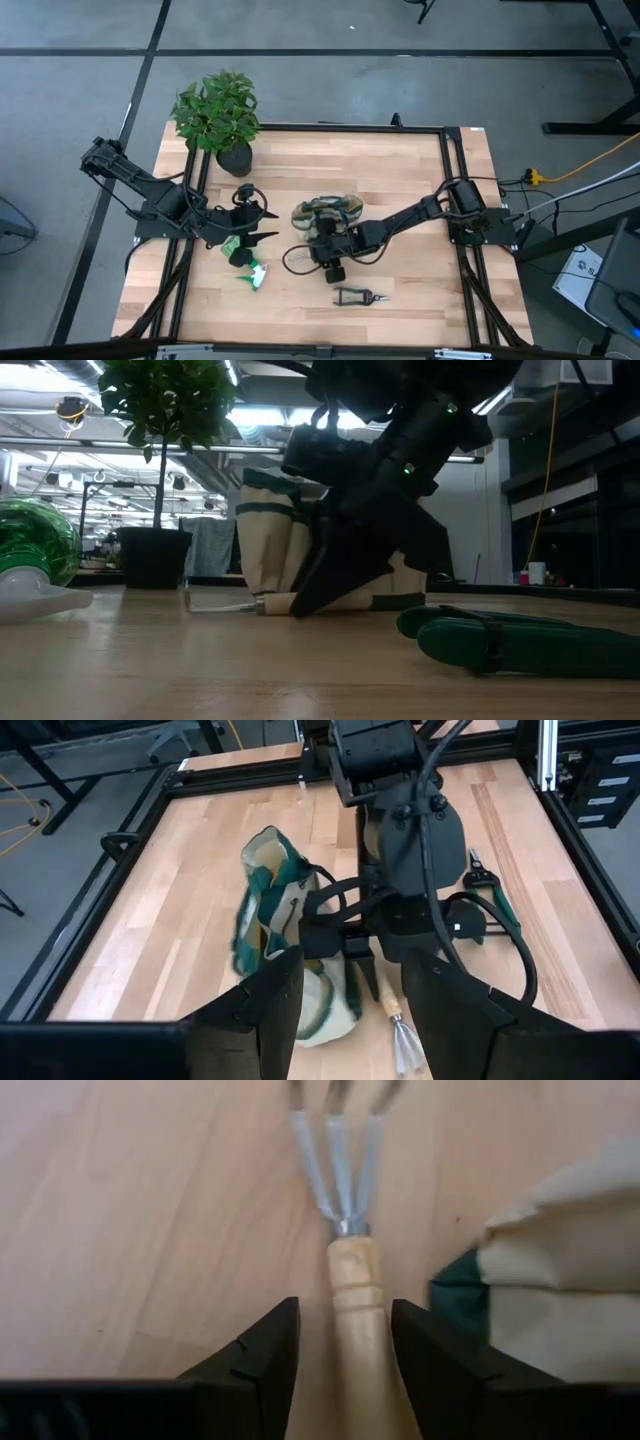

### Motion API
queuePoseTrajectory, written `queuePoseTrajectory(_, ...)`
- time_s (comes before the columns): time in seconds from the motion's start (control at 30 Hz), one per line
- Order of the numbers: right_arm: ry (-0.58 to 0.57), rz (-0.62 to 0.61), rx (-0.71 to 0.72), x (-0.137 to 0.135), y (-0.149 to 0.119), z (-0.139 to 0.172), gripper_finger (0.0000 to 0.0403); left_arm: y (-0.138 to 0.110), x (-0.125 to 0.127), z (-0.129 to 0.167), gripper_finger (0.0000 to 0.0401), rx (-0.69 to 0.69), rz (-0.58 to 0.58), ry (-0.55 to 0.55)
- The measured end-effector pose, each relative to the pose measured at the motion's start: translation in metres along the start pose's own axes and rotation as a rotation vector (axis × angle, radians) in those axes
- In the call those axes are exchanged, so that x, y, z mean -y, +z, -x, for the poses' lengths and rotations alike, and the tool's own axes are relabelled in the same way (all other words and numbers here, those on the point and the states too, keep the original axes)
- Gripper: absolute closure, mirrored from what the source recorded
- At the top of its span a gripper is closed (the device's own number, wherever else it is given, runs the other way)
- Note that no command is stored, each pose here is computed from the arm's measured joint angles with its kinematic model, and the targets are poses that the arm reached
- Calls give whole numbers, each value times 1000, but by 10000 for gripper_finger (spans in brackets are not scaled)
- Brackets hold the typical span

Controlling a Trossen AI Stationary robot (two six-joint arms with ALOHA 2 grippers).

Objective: Pick & Place Garden tools in Gardening bag
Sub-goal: Adjust the green gardening bag

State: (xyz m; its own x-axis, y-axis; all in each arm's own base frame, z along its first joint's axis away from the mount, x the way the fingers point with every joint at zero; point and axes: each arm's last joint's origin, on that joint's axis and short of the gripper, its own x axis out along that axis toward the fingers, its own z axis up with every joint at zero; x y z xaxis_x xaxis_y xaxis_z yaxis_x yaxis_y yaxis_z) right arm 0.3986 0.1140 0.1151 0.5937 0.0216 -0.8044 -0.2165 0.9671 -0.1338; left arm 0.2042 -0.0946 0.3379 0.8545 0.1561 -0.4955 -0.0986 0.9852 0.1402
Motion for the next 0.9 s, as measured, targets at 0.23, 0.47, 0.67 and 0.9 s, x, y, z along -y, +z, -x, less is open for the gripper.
queuePoseTrajectory(0.23, 15, -3, -5, -15, -1, 2, 256, 0, 0, 0, 232, 0, 0, 0)
queuePoseTrajectory(0.47, -36, 23, 13, -23, 1, 6, 263, 0, 0, 0, 232, 0, 0, 0)
queuePoseTrajectory(0.67, -39, 0, 77, -20, 12, 20, 250, 0, 0, 0, 232, 1, 1, 0)
queuePoseTrajectory(0.9, -27, 4, 156, -28, 28, 51, 239, 0, 0, 0, 232, 3, 2, -1)
